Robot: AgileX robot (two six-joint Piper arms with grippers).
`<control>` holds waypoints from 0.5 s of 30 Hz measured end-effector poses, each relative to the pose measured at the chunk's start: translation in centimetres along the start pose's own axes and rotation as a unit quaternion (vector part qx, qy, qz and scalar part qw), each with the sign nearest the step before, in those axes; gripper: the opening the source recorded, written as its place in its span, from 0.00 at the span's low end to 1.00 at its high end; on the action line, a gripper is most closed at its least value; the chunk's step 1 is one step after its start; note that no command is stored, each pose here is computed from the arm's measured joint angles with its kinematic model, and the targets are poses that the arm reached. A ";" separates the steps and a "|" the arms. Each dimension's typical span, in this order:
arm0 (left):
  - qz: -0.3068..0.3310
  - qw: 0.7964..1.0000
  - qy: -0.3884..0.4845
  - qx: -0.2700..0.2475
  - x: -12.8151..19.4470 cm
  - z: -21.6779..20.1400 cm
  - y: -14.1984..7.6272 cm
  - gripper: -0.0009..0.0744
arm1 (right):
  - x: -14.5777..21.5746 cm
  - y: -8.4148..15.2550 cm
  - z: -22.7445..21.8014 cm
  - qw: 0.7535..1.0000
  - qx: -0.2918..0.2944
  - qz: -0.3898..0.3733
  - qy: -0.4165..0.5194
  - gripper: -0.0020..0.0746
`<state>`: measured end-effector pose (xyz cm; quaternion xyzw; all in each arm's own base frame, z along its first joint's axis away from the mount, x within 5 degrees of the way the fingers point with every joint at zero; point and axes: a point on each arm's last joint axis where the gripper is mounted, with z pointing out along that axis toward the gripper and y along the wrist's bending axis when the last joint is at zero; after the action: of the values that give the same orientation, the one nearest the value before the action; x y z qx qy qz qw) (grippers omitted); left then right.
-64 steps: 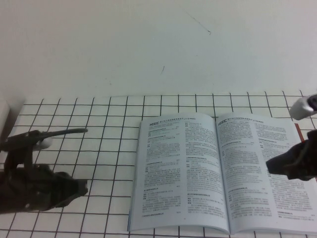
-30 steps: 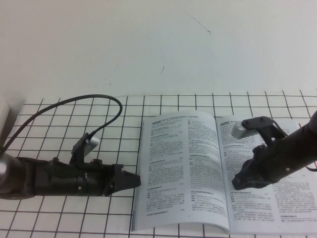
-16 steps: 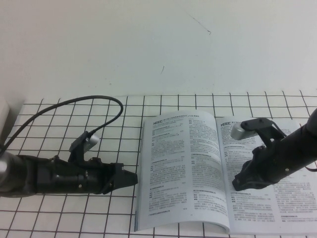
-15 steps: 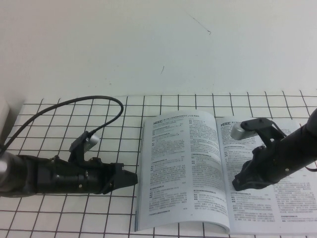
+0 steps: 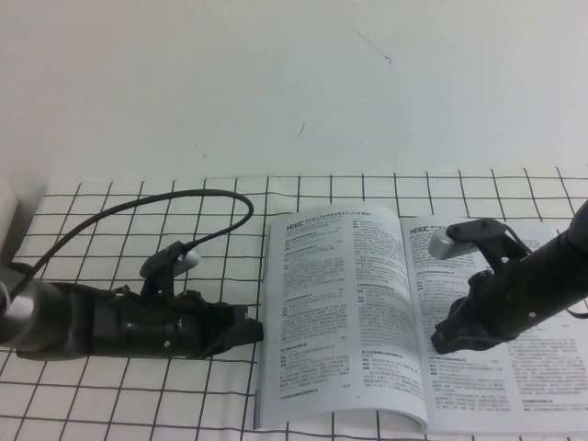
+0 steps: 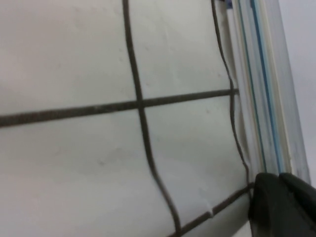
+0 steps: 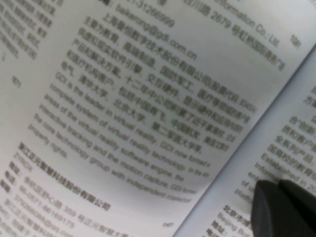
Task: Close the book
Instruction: Close the open book
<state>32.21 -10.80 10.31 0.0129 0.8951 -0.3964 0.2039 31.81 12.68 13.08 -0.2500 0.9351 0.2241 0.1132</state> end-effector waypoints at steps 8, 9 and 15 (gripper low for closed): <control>0.056 0.998 0.012 0.018 -0.6 2.4 -3.2 0.01 | 0.1 -0.1 0.0 1.000 0.003 -0.003 0.004 0.02; 0.061 0.998 0.014 0.025 -0.8 2.7 -3.7 0.01 | 0.1 -0.1 0.0 1.000 0.004 -0.004 0.004 0.02; 0.089 0.992 0.007 0.089 -2.6 4.0 -8.2 0.01 | 0.2 -0.2 0.2 1.000 0.006 -0.008 0.010 0.02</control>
<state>34.51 -18.97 14.66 0.1134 0.8529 -0.4548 0.2299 31.77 12.54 12.77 -0.2588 0.9355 0.2149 0.1076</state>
